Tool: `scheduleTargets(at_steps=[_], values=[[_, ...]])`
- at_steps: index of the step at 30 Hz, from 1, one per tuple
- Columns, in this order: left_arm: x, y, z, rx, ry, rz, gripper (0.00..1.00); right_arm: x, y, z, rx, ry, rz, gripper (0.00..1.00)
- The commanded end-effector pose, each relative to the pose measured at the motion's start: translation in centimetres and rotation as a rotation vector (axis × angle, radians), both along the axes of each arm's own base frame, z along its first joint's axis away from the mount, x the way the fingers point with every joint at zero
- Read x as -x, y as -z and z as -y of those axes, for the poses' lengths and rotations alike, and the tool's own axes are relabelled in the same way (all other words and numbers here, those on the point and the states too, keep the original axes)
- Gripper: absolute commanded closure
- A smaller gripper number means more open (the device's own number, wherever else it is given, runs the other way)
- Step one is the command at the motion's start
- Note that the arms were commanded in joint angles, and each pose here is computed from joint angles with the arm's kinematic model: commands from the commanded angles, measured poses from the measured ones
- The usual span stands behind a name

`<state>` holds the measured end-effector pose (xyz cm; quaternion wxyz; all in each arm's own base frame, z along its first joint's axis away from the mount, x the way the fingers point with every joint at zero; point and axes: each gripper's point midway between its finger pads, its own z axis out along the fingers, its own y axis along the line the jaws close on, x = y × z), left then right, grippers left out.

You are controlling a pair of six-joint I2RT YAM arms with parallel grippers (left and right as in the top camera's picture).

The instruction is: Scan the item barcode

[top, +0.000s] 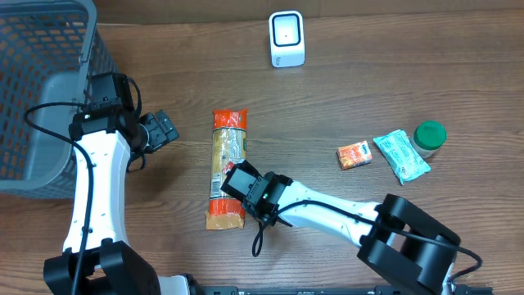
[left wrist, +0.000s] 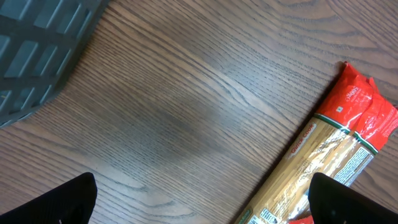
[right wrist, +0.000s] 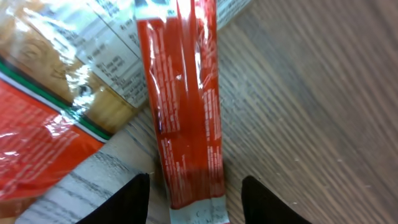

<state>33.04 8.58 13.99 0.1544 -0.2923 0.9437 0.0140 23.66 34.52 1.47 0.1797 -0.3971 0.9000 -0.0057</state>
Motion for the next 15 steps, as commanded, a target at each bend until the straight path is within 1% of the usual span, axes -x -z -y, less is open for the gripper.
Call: scheduleTargets(at_steps=[1,5,7,9,14,15], values=[[0.0,-0.1,-0.1,-0.004,-0.008,0.002,0.00,-0.1,0.2,-0.2,-0.006,0.002,0.001,0.56],[0.0,-0.1,-0.1,-0.004,-0.008,0.002,0.00,0.0,0.3,-0.3,-0.011,0.000,-0.005,0.57],[0.0,-0.1,-0.1,-0.004,-0.008,0.002,0.00,0.1,0.3,-0.4,-0.015,-0.003,-0.012,0.60],[0.0,-0.1,-0.1,-0.004,-0.008,0.002,0.00,0.3,0.4,-0.5,-0.022,-0.007,-0.025,0.61],[0.0,-0.1,-0.1,-0.004,-0.008,0.002,0.00,0.5,1.8,-0.4,-0.001,-0.008,-0.043,0.62],[0.0,-0.1,-0.1,-0.004,-0.008,0.002,0.00,0.5,2.1,-0.4,0.004,-0.008,-0.046,0.65]])
